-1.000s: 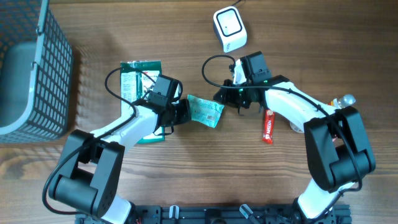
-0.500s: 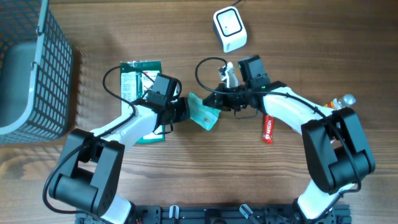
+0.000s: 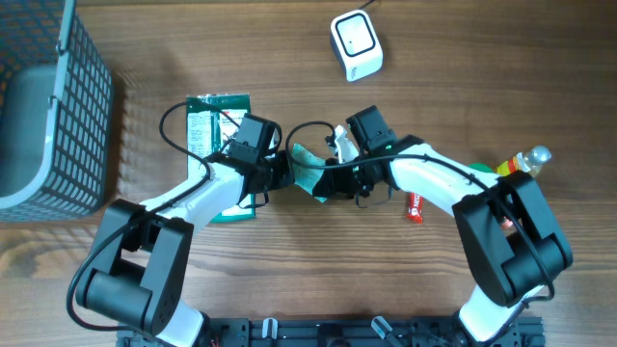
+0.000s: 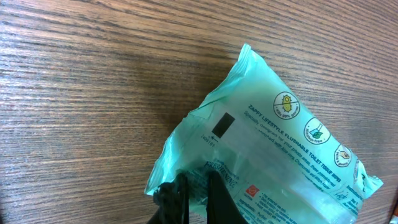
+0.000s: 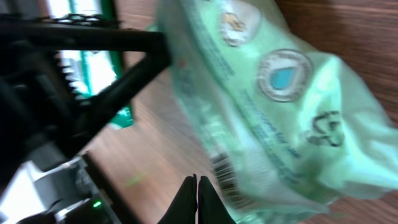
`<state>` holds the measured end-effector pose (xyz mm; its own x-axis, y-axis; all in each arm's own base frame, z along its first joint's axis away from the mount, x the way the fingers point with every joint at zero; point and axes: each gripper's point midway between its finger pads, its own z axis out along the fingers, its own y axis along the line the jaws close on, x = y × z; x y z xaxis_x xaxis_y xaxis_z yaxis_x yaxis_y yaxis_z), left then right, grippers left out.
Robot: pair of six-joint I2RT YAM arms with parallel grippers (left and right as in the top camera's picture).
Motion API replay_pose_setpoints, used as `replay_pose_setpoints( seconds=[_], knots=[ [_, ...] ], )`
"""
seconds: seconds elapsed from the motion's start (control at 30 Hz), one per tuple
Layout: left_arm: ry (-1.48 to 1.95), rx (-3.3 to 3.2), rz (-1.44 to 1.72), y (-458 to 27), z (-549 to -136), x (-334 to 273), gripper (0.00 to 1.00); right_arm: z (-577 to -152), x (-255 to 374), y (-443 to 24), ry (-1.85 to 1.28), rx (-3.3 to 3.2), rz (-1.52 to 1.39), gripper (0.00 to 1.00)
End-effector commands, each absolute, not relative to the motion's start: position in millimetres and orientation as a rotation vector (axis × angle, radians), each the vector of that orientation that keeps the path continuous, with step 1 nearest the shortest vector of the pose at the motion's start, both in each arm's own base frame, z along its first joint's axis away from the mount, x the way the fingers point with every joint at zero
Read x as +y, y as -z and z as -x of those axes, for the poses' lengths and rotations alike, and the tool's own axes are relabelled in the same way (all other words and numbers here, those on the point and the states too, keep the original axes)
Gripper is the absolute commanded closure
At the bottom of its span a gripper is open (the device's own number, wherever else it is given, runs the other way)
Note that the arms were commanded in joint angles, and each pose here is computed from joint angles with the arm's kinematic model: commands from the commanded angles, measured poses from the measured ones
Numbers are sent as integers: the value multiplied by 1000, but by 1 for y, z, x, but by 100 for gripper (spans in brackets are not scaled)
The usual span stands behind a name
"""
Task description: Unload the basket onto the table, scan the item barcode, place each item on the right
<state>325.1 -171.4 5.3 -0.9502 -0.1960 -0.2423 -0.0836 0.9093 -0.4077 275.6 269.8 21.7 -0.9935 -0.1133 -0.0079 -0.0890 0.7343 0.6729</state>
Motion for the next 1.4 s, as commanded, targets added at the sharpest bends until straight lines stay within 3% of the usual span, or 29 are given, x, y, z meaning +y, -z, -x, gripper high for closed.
replay_pose_setpoints(
  seconds=[0.0, 0.2, 0.4, 0.6, 0.77, 0.97, 1.1, 1.37],
  knots=[
    [543, 2852, 218, 13, -314, -169, 96, -276, 240, 8, 828, -3036, 28, 96],
    [543, 2852, 218, 12, -314, -169, 96, -266, 216, 28, 690, -3030, 224, 95],
    [571, 2846, 205, 7, -314, -170, 96, -255, 227, 21, 803, -2950, 138, 93],
    [644, 2613, 246, -66, -344, -152, 92, -243, 211, 10, 769, -2896, 104, 91],
    [673, 2452, 270, -120, -353, -135, 96, -271, 224, -44, 909, -3021, -60, 92],
    [599, 2676, 266, -79, -316, -143, 96, -320, 240, -69, 1088, -3221, -185, 96],
    [423, 2817, 266, -42, -296, -136, 96, -358, 222, -63, 913, -3447, -101, 96],
    [400, 2869, 240, 8, -306, -152, 95, -379, 216, -32, 804, -3511, 0, 95]
  ],
)
